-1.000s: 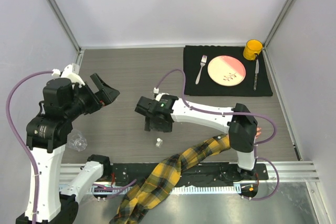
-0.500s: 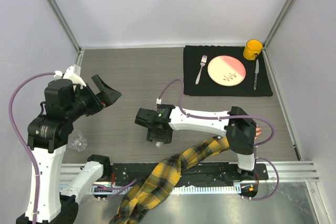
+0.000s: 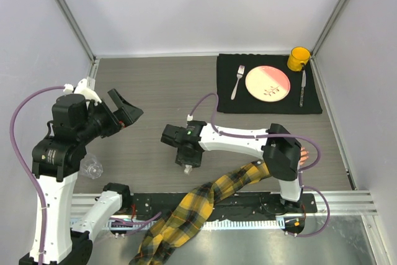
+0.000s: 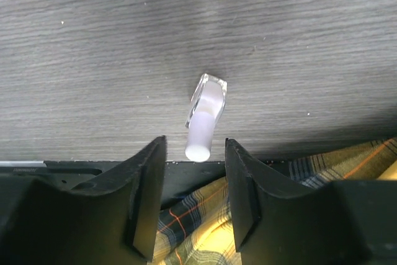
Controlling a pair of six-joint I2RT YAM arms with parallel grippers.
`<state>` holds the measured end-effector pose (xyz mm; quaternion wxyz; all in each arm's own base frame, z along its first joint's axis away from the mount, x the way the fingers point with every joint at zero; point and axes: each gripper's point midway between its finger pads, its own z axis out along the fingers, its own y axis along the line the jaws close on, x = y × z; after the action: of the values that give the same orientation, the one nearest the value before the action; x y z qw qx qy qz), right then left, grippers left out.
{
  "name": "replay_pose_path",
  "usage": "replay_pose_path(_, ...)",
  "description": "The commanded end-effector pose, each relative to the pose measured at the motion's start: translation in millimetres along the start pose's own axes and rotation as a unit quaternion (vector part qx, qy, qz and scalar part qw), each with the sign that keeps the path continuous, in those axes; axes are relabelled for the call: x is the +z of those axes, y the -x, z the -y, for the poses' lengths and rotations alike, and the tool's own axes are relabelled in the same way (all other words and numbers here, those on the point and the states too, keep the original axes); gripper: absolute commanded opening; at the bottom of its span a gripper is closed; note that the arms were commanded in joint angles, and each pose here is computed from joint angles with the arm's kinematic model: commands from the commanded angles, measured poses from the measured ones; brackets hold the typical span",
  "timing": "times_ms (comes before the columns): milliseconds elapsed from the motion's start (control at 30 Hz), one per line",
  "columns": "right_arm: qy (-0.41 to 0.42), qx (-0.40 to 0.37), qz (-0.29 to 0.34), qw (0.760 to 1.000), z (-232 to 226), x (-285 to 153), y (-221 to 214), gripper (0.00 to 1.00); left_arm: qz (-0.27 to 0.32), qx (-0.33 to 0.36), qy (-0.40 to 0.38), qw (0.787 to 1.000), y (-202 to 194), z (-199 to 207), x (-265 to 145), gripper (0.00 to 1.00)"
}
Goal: Paint the nails
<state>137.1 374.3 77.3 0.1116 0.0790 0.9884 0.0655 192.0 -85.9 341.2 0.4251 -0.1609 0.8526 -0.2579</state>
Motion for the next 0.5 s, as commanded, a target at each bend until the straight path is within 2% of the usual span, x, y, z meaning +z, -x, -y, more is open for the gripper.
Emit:
replay_pose_path(0, 0.006, 0.01, -0.001, 1.0, -6, 2, 3, 0.45, 0.01, 0.008, -0.012, 1.0, 5, 7, -8, 0.97)
replay_pose_path(200, 0.002, 0.007, -0.006, 1.0, -6, 5, 2, 0.44, 0.012, 0.012, -0.01, 1.0, 4, 5, -10, 0.97)
replay_pose_path(233, 0.001, 0.008, -0.008, 1.0, -6, 6, 1, 0.41, 0.013, 0.013, -0.007, 1.0, 4, 4, -10, 0.97)
replay_pose_path(367, -0.002, 0.006, -0.015, 1.0, -6, 9, -2, 0.4, 0.015, 0.017, -0.005, 1.0, 4, 2, -13, 0.97)
replay_pose_path(467, -0.008, 0.005, -0.021, 1.0, -4, 13, -5, 0.29, 0.015, 0.021, -0.001, 1.0, 3, 0, -14, 0.97)
